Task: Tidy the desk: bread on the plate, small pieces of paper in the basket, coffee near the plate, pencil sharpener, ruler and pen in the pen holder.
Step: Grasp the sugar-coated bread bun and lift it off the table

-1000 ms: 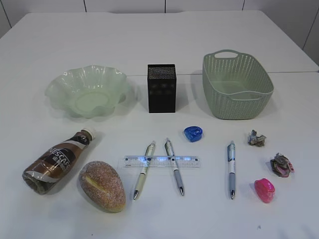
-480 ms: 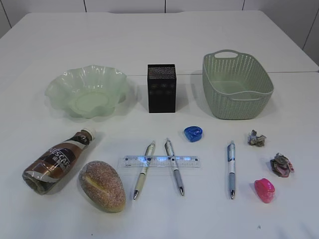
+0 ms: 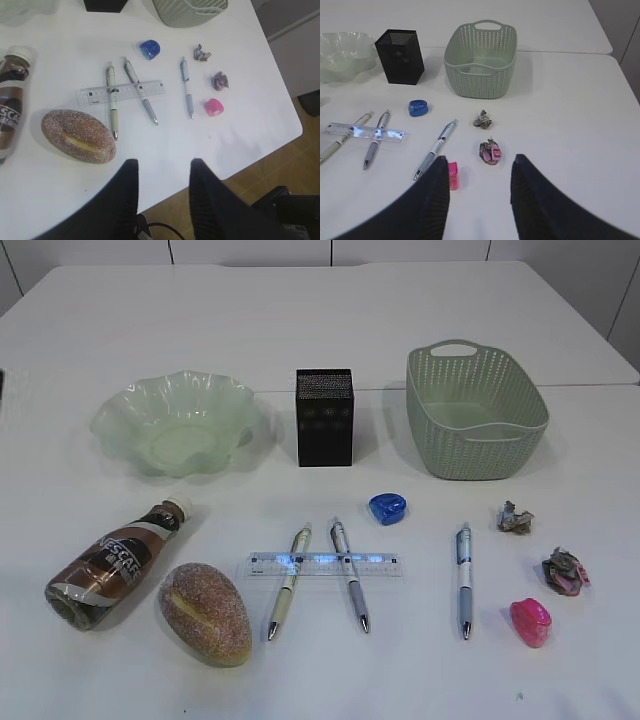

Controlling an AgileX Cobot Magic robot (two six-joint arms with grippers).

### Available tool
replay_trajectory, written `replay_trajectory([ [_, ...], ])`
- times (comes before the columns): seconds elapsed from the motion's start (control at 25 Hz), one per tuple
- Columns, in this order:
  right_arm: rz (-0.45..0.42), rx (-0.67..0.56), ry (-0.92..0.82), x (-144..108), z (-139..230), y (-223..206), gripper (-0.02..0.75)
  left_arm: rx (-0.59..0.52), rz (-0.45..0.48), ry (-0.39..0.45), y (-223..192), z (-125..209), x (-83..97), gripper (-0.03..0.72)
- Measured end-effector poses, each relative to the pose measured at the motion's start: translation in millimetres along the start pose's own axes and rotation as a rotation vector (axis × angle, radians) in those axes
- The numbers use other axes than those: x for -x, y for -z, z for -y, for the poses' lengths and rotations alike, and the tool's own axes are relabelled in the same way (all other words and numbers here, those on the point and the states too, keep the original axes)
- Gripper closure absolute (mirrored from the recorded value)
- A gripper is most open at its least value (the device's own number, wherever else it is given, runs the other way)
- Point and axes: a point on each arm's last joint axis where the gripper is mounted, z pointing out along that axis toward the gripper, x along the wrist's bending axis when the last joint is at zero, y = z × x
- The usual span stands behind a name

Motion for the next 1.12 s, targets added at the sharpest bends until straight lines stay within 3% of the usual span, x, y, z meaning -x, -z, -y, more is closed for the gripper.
replay_trajectory([
  [0.28,0.000,-0.007,0.000,0.0,2.6,-3.3,0.404,-0.055,0.019,-0.049,-28.7,-3.3,7.0,0.448],
  [0.48,0.000,-0.001,0.007,0.0,2.0,-3.3,0.405,-0.114,-0.029,-0.103,-49.9,-3.5,4.3,0.448],
  [0.72,0.000,-0.001,0.007,0.0,2.0,-3.3,0.405,-0.164,-0.068,-0.054,-72.5,-6.4,-3.4,0.448],
  [0.92,0.000,0.003,0.007,0.0,1.7,-3.3,0.404,-0.212,-0.055,-0.048,-94.7,-1.3,4.3,0.448],
  [1.12,0.000,0.007,0.009,0.0,1.3,-3.3,0.405,-0.231,0.001,0.052,-119.2,0.1,11.1,0.448],
])
